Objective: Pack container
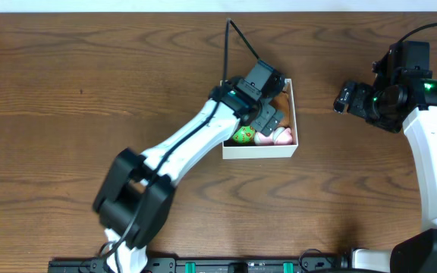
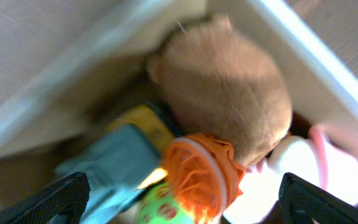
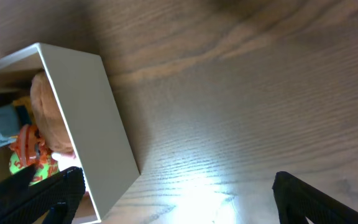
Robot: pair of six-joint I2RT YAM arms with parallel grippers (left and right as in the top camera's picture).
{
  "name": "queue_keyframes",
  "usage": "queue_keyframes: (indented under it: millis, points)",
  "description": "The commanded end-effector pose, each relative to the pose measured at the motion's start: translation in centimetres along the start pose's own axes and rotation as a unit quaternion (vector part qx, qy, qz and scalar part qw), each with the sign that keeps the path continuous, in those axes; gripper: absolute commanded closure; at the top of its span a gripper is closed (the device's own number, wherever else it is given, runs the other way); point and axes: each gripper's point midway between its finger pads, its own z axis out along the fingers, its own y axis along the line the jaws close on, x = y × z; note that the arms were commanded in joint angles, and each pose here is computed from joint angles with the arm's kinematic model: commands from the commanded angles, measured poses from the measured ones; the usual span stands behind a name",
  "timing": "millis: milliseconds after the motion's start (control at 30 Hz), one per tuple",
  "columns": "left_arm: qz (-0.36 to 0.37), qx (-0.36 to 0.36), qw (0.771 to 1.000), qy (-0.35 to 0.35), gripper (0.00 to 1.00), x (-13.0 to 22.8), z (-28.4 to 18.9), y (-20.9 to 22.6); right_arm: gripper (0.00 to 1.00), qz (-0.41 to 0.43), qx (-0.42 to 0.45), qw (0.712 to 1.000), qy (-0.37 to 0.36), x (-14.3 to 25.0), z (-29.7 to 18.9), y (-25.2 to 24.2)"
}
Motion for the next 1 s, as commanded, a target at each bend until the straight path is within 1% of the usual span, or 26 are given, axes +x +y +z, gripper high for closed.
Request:
queue_keyframes:
  millis: [0,100,167,267,333,433,533,667,833,967]
  points:
    - [-0.014,-0.062,0.994,-0.092,0.02,-4.0,-8.0,3.2,0.01,-0.013,-0.014,0.999,-0.029,-0.6,-1.4,0.7]
    - [-0.038,-0.116,0.983,-0.139,0.02,-5.0,-13.5,6.2,0.01,-0.042,-0.028,0.996,-0.071,-1.7,-3.2,1.4]
    - [-0.07,-0.163,0.97,-0.166,0.02,-4.7,-17.7,9.0,0.01,-0.077,-0.053,0.99,-0.109,-2.4,-5.1,2.5]
    - [-0.138,-0.222,0.946,-0.192,0.02,-2.7,-23.7,13.5,0.01,-0.129,-0.101,0.969,-0.184,-3.4,-9.3,4.6]
    - [-0.185,-0.242,0.931,-0.2,0.02,-0.9,-26.4,15.8,0.01,-0.152,-0.134,0.952,-0.229,-3.6,-12.3,6.0]
    - [-0.255,-0.275,0.905,-0.199,0.02,2.4,-29.5,19.1,0.01,-0.183,-0.193,0.916,-0.302,-3.0,-17.9,8.1]
    - [-0.29,-0.309,0.889,-0.175,0.02,5.6,-31.1,21.7,0.01,-0.197,-0.204,0.884,-0.37,-2.2,-22.7,8.4]
    - [-0.31,-0.327,0.881,-0.142,0.02,7.9,-31.2,23.1,0.01,-0.2,-0.199,0.866,-0.412,-1.0,-25.7,8.0]
    - [-0.314,-0.33,0.881,-0.13,0.02,8.4,-30.7,23.5,0.01,-0.204,-0.202,0.855,-0.432,0.0,-27.5,7.9]
    - [-0.314,-0.329,0.881,-0.129,0.02,8.4,-30.6,23.5,0.01,-0.204,-0.203,0.854,-0.433,0.2,-27.6,7.9]
